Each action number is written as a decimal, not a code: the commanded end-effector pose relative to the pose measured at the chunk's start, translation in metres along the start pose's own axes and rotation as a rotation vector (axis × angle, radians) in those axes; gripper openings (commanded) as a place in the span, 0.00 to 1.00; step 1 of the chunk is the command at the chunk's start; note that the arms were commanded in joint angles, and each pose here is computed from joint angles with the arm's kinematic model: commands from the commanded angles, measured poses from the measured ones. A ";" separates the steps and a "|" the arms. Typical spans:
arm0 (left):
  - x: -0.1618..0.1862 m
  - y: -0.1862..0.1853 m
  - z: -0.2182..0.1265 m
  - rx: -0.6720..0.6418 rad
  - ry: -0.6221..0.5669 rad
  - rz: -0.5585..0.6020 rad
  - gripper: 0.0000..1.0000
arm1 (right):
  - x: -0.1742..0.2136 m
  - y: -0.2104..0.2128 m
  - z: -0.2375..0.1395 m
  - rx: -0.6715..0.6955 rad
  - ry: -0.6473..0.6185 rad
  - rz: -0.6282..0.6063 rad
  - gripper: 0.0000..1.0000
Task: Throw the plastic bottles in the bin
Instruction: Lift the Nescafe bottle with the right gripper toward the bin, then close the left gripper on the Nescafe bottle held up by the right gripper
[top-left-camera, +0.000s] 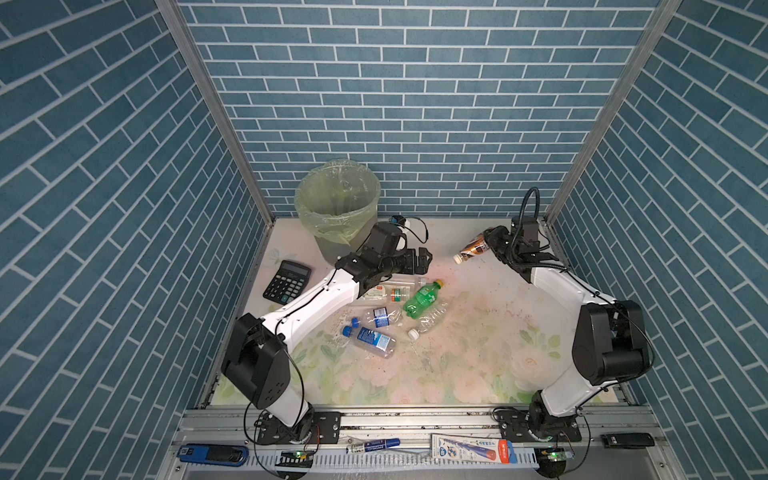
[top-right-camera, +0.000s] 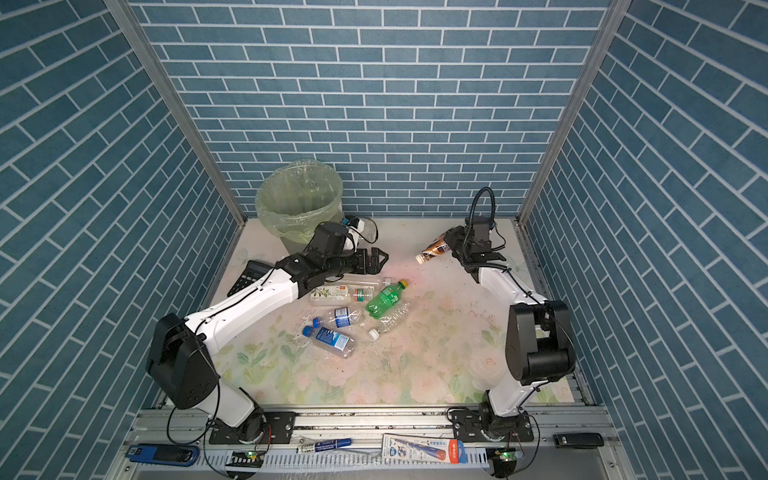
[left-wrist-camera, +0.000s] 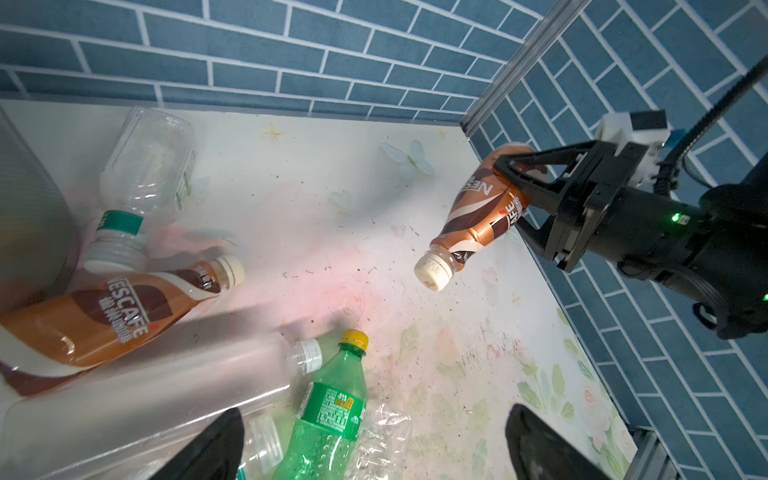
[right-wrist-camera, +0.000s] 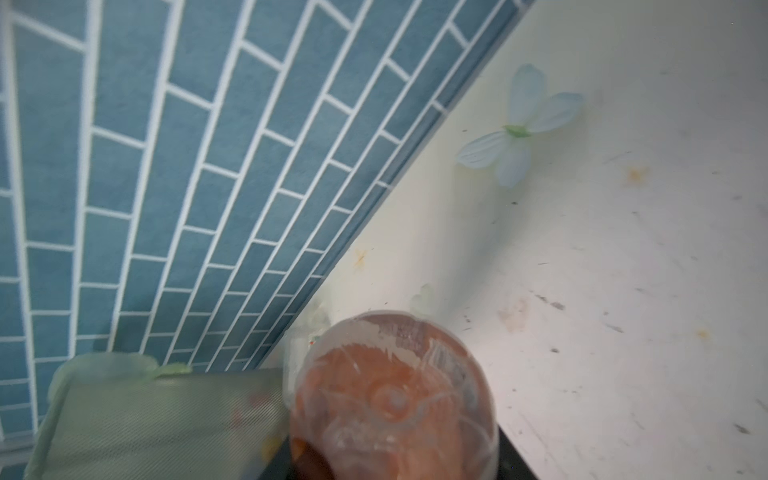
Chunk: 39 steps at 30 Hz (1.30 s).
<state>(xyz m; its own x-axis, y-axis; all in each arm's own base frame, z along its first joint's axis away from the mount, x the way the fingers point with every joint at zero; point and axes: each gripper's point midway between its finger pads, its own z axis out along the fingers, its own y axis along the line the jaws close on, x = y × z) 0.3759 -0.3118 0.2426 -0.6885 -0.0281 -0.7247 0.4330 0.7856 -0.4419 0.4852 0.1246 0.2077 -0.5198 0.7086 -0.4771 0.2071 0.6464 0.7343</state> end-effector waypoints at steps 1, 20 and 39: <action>-0.009 -0.020 0.006 0.078 0.007 0.095 0.99 | 0.002 0.059 -0.020 -0.129 0.033 -0.135 0.44; -0.011 -0.036 0.052 0.167 0.103 0.270 0.90 | 0.036 0.136 -0.046 -0.311 0.172 -0.249 0.44; 0.001 -0.039 0.070 0.217 0.150 0.200 0.55 | 0.043 0.143 -0.045 -0.352 0.197 -0.204 0.44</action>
<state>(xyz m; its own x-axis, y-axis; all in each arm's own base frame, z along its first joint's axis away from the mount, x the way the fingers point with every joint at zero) 0.3986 -0.3779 0.2270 -0.6361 0.2168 -0.7405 0.6711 0.6289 -0.3924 0.4550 0.2288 0.2810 -0.7048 0.4671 -0.5340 -0.1352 0.6505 0.7474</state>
